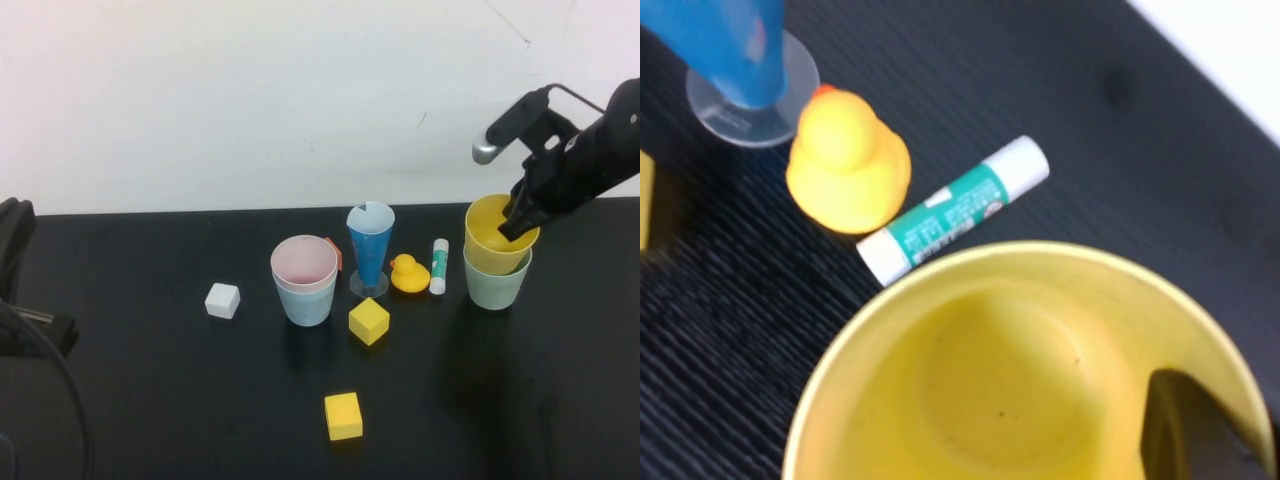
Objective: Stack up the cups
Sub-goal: Place the yellow cup on the green cup, then pick up the green cup
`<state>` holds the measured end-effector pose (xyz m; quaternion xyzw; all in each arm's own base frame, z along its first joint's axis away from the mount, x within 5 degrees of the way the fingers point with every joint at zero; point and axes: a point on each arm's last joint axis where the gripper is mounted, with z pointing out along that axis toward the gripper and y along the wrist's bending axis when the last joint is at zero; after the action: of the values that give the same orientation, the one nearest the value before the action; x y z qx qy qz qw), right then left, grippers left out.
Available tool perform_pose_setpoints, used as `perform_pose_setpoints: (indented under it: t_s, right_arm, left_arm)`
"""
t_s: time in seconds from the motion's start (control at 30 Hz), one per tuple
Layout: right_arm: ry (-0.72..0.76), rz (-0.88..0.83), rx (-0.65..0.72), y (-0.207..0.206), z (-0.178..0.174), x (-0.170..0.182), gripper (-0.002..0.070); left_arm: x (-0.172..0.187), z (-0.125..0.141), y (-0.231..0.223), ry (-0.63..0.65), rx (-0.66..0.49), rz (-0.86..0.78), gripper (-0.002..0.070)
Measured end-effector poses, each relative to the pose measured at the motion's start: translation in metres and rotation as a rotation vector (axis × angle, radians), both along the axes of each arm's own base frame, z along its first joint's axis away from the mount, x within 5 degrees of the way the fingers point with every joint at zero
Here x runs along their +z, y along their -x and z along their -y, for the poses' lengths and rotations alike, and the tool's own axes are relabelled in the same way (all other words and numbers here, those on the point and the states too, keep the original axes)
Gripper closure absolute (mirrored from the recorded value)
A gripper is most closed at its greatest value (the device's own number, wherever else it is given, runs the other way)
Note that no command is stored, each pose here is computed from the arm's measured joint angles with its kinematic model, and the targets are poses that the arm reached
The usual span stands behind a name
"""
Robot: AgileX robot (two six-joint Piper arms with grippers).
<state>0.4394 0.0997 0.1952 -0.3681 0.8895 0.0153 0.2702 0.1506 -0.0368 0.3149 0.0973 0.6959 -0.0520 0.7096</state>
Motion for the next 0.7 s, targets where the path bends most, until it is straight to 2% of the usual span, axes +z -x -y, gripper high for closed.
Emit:
perform_pose_setpoints:
  t_s: [0.1,0.17,0.33,0.4,0.53,0.7]
  right_arm:
    - [0.006,-0.005,-0.001,-0.002,0.000,-0.008,0.0638]
    - [0.008,-0.010,-0.002,-0.003,0.000,-0.013,0.0603]
    - [0.014,-0.036,-0.001,-0.005,0.000,-0.027,0.0419]
    - [0.015,-0.041,-0.004,-0.007,-0.001,-0.033,0.0372]
    - [0.020,-0.043,-0.009,-0.010,-0.001,-0.046,0.0344]
    - [0.026,-0.067,-0.013,-0.013,-0.001,-0.065,0.0345]
  left_arm:
    - [0.000,0.000,0.000,0.006,0.000,-0.002,0.0673]
    - [0.000,0.000,0.000,0.006,0.000,-0.001,0.0673]
    - [-0.001,0.000,-0.002,0.007,0.001,-0.010,0.0673]
    - [-0.003,0.001,-0.004,0.005,0.002,-0.015,0.0673]
    - [-0.007,0.002,-0.010,-0.001,0.005,-0.038,0.0673]
    - [-0.011,0.004,-0.016,-0.008,0.011,-0.055,0.0675]
